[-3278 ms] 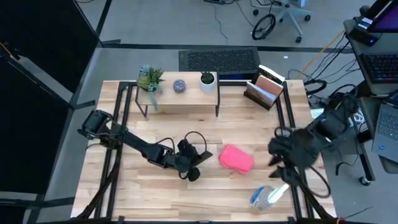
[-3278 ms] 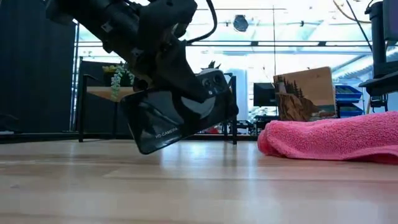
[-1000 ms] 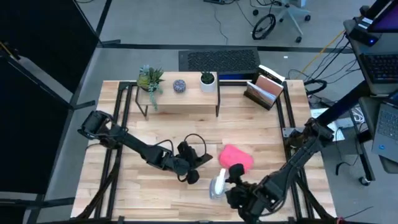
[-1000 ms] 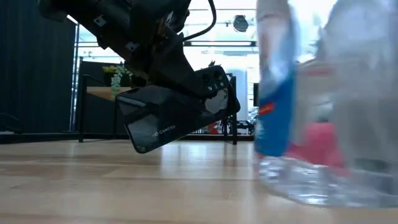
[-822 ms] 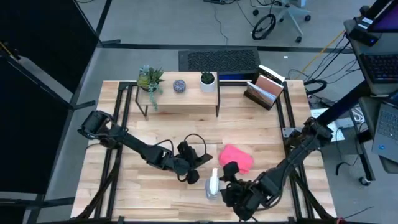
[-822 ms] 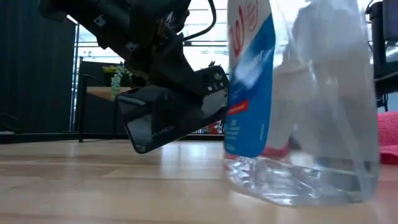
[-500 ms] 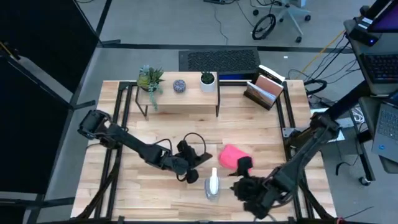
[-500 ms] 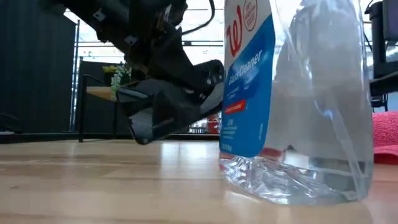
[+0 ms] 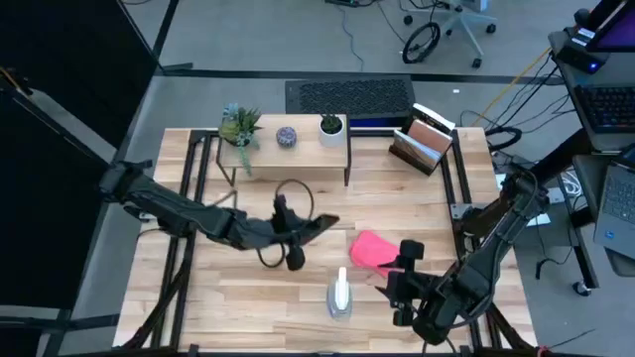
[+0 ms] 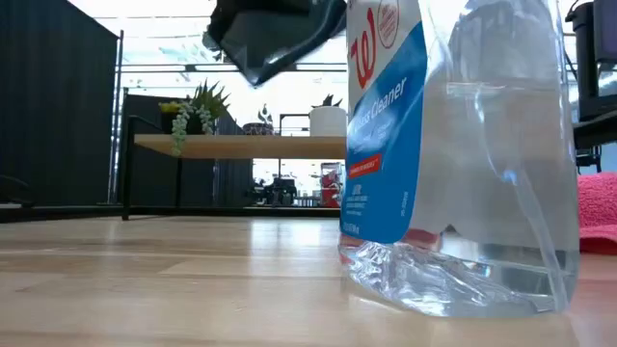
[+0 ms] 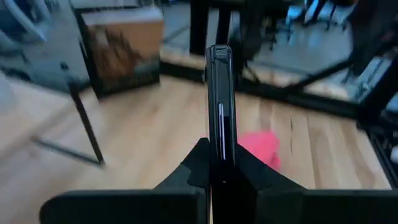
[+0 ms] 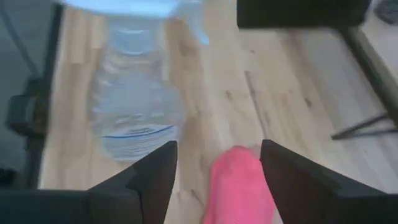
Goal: Apply microfiber cloth
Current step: Spray the back of the cellphone using the spray bottle
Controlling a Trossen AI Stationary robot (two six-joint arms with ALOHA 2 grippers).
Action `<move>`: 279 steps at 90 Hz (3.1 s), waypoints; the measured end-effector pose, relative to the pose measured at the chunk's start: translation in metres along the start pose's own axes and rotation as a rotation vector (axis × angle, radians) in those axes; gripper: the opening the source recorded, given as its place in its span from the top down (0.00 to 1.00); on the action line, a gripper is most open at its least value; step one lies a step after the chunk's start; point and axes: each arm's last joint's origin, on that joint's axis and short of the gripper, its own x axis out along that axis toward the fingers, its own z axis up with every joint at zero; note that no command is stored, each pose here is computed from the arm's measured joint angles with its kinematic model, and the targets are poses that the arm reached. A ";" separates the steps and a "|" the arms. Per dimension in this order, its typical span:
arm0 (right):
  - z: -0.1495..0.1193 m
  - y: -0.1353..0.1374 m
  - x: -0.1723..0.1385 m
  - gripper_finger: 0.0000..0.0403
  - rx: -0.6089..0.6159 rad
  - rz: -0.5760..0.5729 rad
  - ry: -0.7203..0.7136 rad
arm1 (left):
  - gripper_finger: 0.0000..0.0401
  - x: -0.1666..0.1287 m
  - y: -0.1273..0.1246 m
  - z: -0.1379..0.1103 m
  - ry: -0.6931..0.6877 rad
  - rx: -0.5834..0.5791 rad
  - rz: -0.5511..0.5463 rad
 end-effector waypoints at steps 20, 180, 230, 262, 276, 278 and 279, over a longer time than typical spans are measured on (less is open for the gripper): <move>-0.002 -0.001 0.000 0.46 -0.028 -0.013 0.014 | 0.97 -0.011 0.011 0.022 -0.103 0.033 0.007; -0.034 0.037 0.053 0.05 0.007 0.165 -0.296 | 0.97 -0.017 -0.002 0.017 -0.082 0.043 -0.051; -0.046 0.003 0.050 0.05 0.133 0.250 -0.601 | 0.97 -0.016 0.000 0.017 -0.084 0.017 -0.041; -0.044 0.009 0.077 0.05 0.105 0.268 -0.641 | 0.97 -0.016 -0.001 0.017 -0.081 0.020 -0.044; -0.041 0.005 0.082 0.05 0.116 0.245 -0.648 | 0.97 -0.016 -0.001 0.017 -0.081 0.021 -0.045; -0.040 0.004 0.082 0.05 0.113 0.243 -0.652 | 0.97 -0.016 -0.001 0.017 -0.081 0.021 -0.045; -0.040 0.004 0.082 0.05 0.112 0.242 -0.655 | 0.97 -0.016 -0.001 0.017 -0.081 0.021 -0.045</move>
